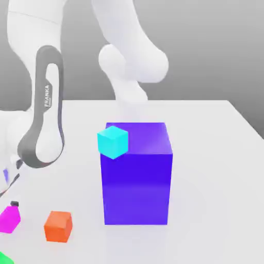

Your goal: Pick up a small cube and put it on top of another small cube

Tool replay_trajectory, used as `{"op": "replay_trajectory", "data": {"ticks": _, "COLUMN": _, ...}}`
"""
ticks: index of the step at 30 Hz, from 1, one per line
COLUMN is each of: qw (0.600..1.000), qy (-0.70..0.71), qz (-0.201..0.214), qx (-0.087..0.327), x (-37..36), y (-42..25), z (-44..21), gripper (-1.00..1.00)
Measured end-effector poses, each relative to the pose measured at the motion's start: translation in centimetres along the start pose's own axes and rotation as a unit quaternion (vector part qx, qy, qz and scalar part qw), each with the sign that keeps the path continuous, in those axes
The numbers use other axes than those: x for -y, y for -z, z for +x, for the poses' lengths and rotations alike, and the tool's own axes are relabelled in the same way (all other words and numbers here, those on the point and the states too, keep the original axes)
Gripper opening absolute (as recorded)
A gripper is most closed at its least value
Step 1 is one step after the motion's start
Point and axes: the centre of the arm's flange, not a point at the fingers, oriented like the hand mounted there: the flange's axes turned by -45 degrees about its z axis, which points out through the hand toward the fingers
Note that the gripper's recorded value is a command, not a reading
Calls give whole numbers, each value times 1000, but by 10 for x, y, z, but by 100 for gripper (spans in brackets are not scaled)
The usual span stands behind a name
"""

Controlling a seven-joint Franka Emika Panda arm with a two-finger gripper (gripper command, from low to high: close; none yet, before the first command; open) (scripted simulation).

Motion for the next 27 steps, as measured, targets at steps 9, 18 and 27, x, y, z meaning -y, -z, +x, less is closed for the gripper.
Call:
{"op": "replay_trajectory", "data": {"ticks": 9, "qw": 1000, "qy": 4, "qz": 0, "qx": 0, "x": 4, "y": 57, "z": -1, "gripper": -100}}
{"op": "replay_trajectory", "data": {"ticks": 18, "qw": 991, "qy": 134, "qz": 0, "qx": 0, "x": 125, "y": 107, "z": -61, "gripper": -100}}
{"op": "replay_trajectory", "data": {"ticks": 27, "qw": 989, "qy": 148, "qz": 0, "qx": 0, "x": 137, "y": 58, "z": -70, "gripper": 100}}
